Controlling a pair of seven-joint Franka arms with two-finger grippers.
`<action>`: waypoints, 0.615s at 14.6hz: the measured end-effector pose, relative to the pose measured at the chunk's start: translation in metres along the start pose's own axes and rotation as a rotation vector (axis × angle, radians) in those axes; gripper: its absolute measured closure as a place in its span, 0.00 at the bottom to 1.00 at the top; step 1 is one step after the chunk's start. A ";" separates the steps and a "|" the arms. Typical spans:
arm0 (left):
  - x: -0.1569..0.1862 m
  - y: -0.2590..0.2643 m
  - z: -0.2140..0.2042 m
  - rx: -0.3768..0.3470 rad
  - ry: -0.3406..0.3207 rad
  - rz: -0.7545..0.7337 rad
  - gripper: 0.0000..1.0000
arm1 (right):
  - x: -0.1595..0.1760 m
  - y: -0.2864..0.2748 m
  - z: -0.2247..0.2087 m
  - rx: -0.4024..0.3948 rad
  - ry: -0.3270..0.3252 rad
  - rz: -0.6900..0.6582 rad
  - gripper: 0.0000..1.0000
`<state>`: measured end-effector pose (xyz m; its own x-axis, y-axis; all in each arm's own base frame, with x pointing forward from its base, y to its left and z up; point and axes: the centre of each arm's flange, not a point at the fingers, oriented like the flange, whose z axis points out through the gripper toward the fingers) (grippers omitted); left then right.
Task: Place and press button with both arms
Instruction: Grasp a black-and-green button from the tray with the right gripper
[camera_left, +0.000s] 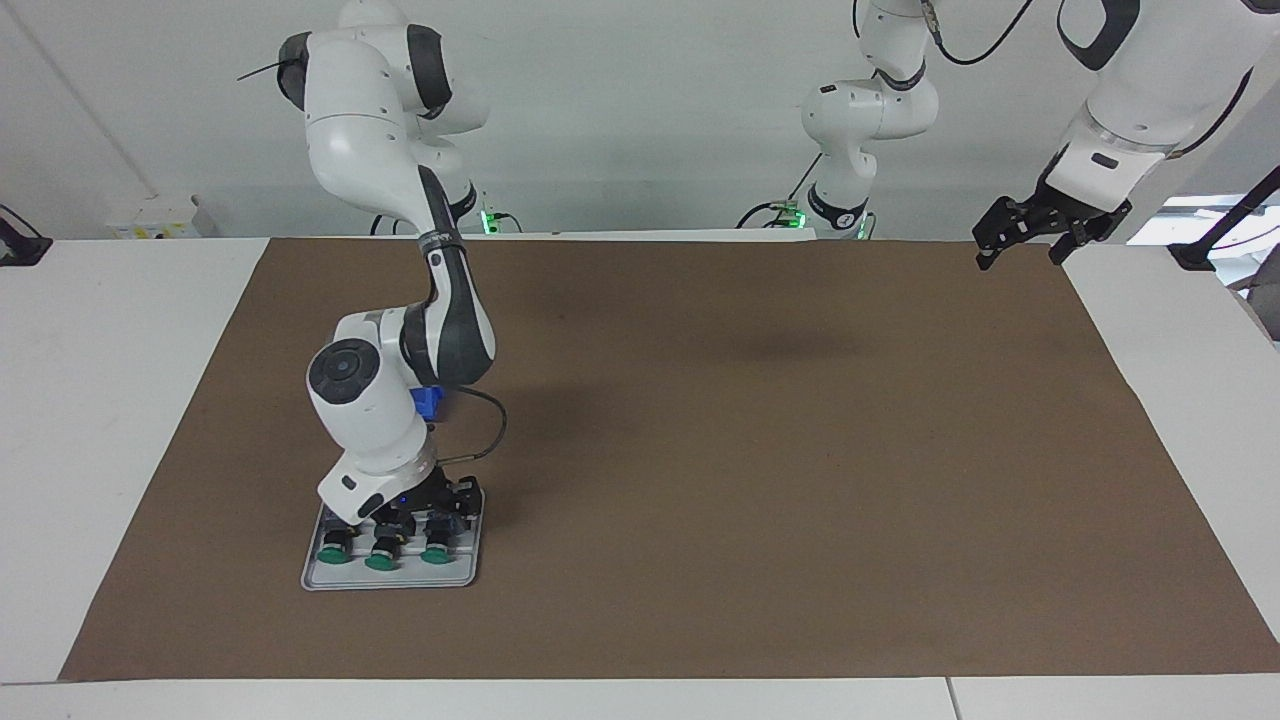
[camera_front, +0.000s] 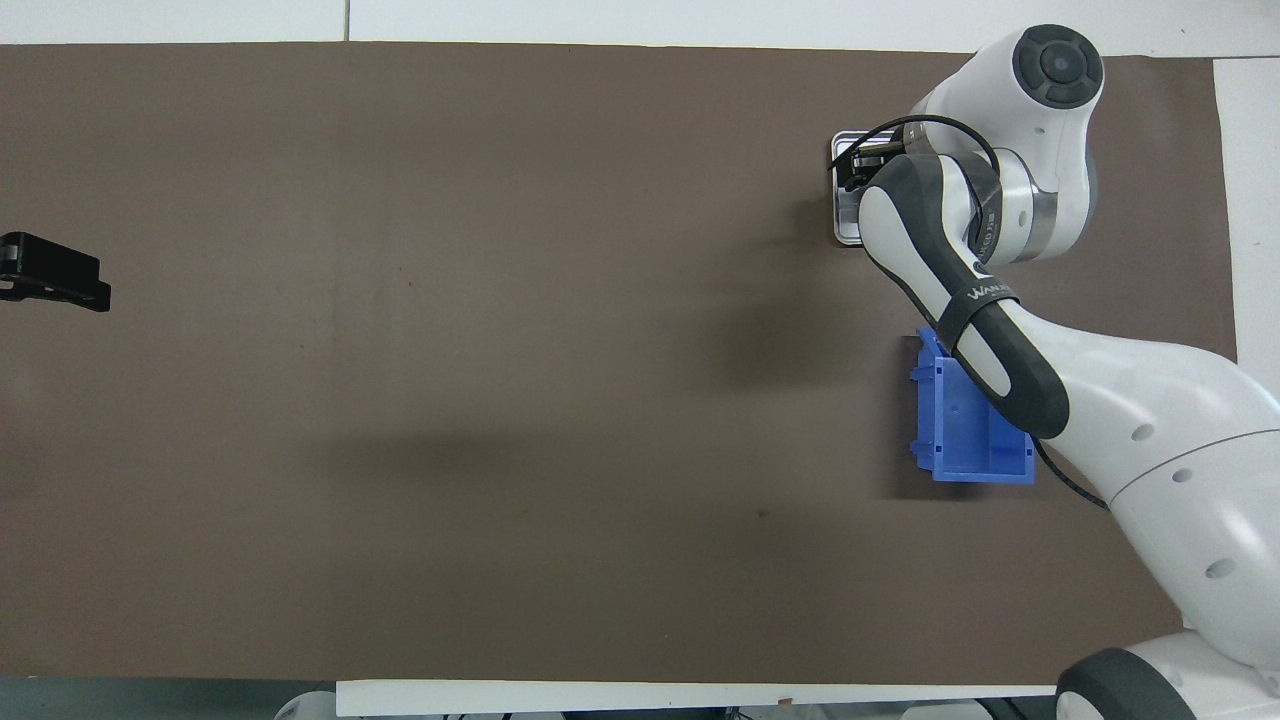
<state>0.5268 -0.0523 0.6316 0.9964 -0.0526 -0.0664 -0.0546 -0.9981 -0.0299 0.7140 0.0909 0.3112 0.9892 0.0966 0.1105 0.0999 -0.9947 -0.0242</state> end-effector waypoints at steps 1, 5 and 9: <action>0.000 0.000 0.000 0.000 0.000 0.000 0.00 | 0.000 0.002 0.002 -0.001 -0.003 -0.013 0.19; 0.000 0.000 0.002 0.000 -0.005 0.000 0.00 | -0.003 0.002 0.010 -0.001 -0.012 -0.032 0.21; 0.000 0.000 0.003 0.000 -0.007 -0.001 0.00 | -0.008 0.001 0.018 -0.001 -0.025 -0.036 0.38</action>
<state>0.5267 -0.0519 0.6286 0.9960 -0.0515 -0.0729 -0.0538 -0.9981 -0.0303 0.7086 0.0900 0.2928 0.9874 0.1328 0.0865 0.1349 -0.9907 -0.0194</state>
